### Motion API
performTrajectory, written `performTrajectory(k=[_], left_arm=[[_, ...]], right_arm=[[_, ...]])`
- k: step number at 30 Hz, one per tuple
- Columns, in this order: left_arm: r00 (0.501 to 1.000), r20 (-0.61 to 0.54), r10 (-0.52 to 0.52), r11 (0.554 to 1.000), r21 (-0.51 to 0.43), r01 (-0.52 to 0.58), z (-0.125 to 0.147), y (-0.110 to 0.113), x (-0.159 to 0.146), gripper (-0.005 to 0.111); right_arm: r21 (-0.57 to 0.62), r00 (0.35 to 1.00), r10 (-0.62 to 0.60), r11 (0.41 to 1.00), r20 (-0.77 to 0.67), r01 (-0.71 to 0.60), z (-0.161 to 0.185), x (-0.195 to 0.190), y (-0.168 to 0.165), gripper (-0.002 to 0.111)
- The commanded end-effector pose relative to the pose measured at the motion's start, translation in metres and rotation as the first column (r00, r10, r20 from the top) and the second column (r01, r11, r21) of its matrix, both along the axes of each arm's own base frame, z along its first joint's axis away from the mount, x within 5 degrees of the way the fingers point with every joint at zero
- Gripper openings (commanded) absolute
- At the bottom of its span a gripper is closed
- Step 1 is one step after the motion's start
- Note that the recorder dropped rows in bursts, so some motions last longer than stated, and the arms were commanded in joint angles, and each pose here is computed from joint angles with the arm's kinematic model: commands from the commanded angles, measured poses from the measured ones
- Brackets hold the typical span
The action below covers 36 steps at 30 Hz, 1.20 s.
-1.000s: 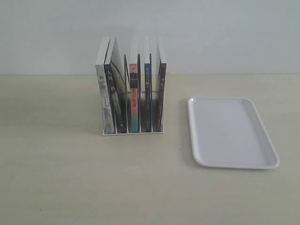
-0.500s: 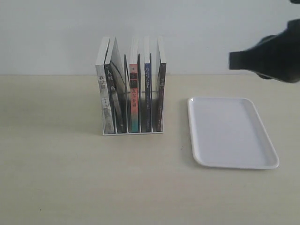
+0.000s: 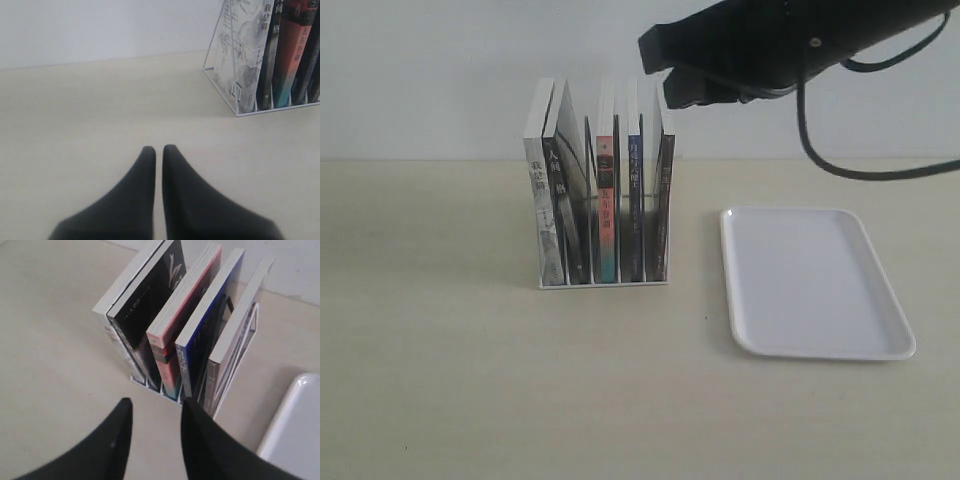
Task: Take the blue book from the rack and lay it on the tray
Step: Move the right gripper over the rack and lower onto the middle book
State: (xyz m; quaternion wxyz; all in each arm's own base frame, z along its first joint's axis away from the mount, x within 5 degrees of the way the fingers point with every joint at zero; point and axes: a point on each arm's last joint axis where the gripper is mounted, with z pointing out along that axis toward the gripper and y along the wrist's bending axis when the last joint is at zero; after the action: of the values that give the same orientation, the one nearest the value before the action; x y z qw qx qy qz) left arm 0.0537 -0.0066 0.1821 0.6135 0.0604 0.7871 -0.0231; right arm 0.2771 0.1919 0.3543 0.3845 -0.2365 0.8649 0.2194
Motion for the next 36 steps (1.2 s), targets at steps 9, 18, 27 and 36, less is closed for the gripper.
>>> performTrajectory(k=[9, 18, 27, 36], left_arm=[[1.0, 0.021, 0.002, 1.0, -0.008, -0.002, 0.003, 0.0, 0.0, 0.005], [1.0, 0.021, 0.002, 1.0, -0.008, -0.002, 0.003, 0.0, 0.0, 0.005], [1.0, 0.021, 0.002, 1.0, -0.008, -0.002, 0.003, 0.0, 0.0, 0.005], [1.0, 0.021, 0.002, 1.0, -0.008, -0.002, 0.003, 0.0, 0.0, 0.005]], right_arm=[[0.061, 0.99, 0.122, 0.991, -0.074, -0.117, 0.002, 0.014, 0.06, 0.042], [0.084, 0.993, 0.033, 0.996, -0.114, -0.024, -0.007, 0.041, 0.087, 0.042], [0.003, 0.996, -0.075, 0.997, -0.055, 0.075, -0.021, 0.061, 0.086, 0.042], [-0.07, 0.987, -0.134, 0.989, -0.086, 0.128, -0.035, 0.085, 0.098, 0.042]])
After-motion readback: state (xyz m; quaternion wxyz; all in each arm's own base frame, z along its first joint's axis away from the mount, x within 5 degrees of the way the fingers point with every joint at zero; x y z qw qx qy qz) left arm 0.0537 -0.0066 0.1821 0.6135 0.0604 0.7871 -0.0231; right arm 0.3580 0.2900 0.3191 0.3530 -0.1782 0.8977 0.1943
